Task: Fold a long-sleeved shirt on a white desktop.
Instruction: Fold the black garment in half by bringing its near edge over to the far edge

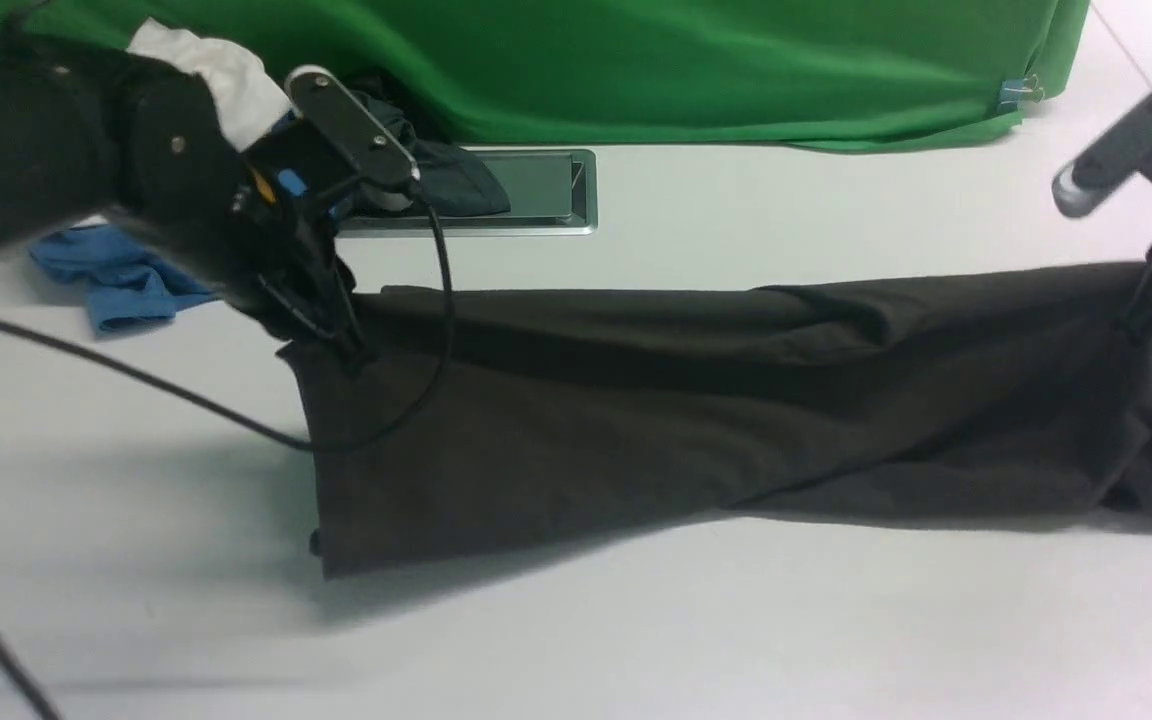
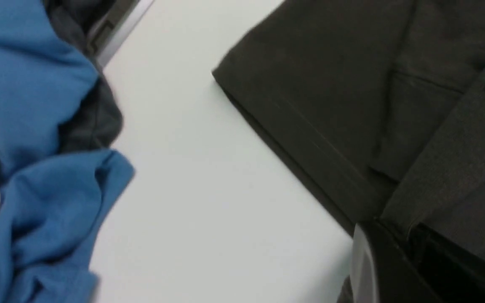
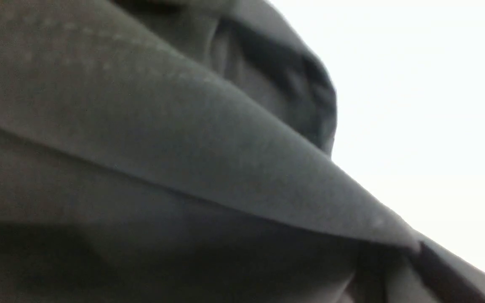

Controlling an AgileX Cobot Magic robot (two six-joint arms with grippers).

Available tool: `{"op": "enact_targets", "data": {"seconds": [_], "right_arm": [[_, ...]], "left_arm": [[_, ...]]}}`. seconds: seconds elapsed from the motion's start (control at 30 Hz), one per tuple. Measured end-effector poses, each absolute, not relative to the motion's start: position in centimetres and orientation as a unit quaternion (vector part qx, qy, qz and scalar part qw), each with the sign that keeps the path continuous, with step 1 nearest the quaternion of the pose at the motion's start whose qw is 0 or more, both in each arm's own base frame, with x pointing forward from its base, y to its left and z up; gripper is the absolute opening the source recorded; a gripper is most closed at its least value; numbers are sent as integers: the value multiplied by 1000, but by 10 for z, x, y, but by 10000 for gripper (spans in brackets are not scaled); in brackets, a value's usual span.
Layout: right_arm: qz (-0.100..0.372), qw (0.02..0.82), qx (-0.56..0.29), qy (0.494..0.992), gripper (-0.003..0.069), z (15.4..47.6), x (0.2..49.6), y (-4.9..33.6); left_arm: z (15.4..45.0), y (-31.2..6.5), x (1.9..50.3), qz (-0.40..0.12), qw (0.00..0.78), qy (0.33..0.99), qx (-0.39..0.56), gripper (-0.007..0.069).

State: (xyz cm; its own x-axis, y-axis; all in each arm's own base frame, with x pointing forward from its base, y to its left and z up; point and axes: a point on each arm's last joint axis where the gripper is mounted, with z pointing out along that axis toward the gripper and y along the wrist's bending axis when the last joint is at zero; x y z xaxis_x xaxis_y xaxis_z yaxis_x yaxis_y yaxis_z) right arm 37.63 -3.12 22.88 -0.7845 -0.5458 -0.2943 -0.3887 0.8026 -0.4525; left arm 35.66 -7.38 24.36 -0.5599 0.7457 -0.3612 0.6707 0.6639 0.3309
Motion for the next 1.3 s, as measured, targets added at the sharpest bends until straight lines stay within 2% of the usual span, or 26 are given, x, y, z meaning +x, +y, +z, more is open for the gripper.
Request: {"op": "enact_targets", "data": {"seconds": [0.23, 0.53, 0.57, 0.6, 0.63, 0.67, 0.77, 0.83, 0.87, 0.93, 1.0, 1.07, 1.1, 1.13, 1.17, 1.2, 1.23, 1.3], "right_arm": [[-191, 200, -273, 922, 40, 216, 400, -32], [-183, 180, -277, 926, 57, 180, 427, -36], [-182, 183, -277, 926, 99, 177, 429, -36], [-182, 183, -277, 926, 106, 177, 429, -36], [-183, 186, -277, 925, 175, 176, 430, -36], [-183, 189, -273, 926, 211, 176, 431, -37], [-184, 211, -239, 930, 422, 187, 438, -38], [-183, 219, -224, 932, 458, 192, 440, -39], [-182, 225, -196, 937, 482, 201, 442, -40], [-174, 228, -174, 942, 470, 211, 440, -37], [-156, 228, -155, 948, 419, 224, 435, -33], [-130, 226, -150, 954, 335, 236, 428, -23], [-101, 225, -154, 957, 255, 244, 423, -13], [-91, 224, -152, 958, 232, 246, 422, -11], [-77, 222, -162, 959, 197, 248, 420, -4], [-33, 209, -177, 961, 110, 250, 414, 11], [-8, 202, -183, 962, 78, 249, 412, 19], [29, 188, -203, 960, 37, 245, 408, 36]], "left_arm": [[234, -75, 386, 90, 240, 877, 406, 27], [211, -73, 418, 98, 247, 876, 404, 27], [207, -74, 421, 102, 253, 872, 406, 28], [207, -74, 421, 102, 254, 872, 406, 29], [205, -74, 424, 105, 265, 868, 406, 33], [204, -74, 426, 107, 271, 866, 406, 40], [207, -76, 432, 114, 311, 852, 405, 100], [209, -76, 435, 118, 326, 847, 404, 133], [213, -77, 439, 128, 352, 834, 406, 183], [216, -77, 441, 136, 370, 823, 409, 237], [218, -76, 443, 142, 383, 815, 410, 295], [219, -77, 444, 140, 388, 817, 404, 341], [220, -77, 442, 129, 385, 827, 389, 353], [221, -77, 442, 126, 386, 830, 384, 353], [222, -77, 440, 116, 383, 838, 371, 348], [229, -79, 434, 89, 380, 857, 337, 308], [232, -80, 432, 76, 376, 865, 324, 274], [244, -83, 422, 39, 366, 882, 295, 154]]}}
